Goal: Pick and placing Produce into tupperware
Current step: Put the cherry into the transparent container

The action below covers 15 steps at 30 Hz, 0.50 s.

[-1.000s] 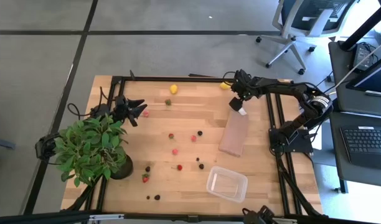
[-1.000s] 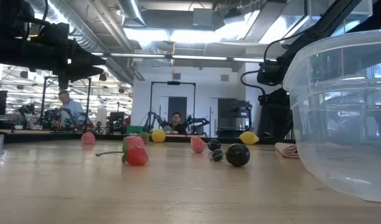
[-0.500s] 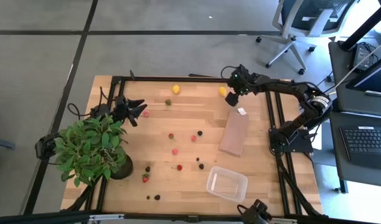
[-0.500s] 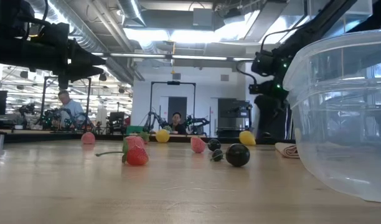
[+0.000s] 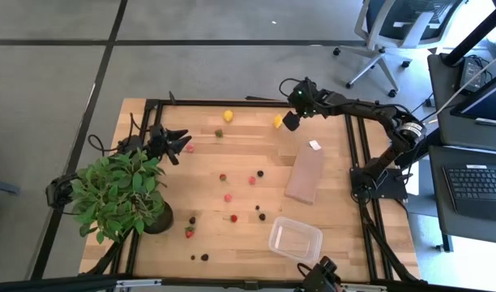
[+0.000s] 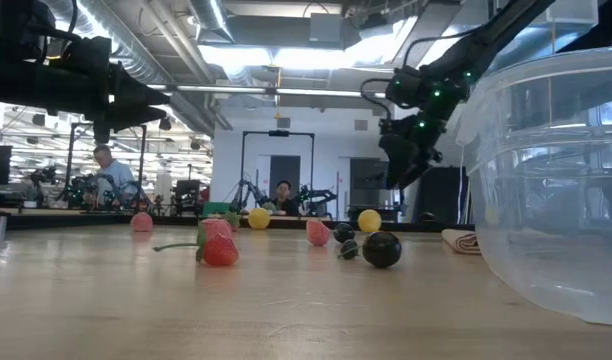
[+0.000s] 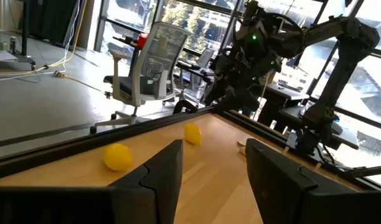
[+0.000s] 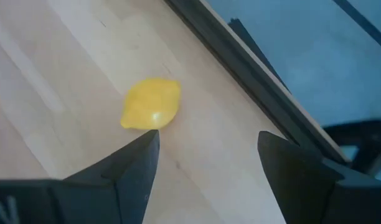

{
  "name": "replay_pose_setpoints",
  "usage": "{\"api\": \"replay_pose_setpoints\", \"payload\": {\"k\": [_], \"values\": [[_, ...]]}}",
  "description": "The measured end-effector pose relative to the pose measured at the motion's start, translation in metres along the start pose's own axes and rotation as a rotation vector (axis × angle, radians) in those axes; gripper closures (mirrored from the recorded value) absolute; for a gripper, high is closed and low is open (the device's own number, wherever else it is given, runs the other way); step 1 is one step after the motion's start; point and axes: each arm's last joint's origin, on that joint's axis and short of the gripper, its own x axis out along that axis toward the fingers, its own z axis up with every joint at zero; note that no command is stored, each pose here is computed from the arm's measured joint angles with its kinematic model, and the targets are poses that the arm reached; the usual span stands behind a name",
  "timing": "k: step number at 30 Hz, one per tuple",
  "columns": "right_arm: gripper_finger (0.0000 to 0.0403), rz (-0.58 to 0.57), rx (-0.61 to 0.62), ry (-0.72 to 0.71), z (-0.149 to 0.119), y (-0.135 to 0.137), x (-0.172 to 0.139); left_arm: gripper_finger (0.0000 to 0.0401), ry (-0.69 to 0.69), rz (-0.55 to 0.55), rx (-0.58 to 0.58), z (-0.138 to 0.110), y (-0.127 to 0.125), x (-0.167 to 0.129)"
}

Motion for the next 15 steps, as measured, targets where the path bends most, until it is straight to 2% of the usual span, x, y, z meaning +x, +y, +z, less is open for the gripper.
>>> {"api": "replay_pose_setpoints", "payload": {"k": [10, 15], "values": [[0.0128, 0.017, 0.053, 0.046, 0.014, 0.013, 0.032, 0.0236, 0.000, 0.000, 0.000, 0.000, 0.000, 0.000], [0.0128, 0.034, 0.061, 0.021, 0.030, 0.023, 0.037, 0.0236, -0.001, 0.000, 0.000, 0.000, 0.000, 0.000]]}}
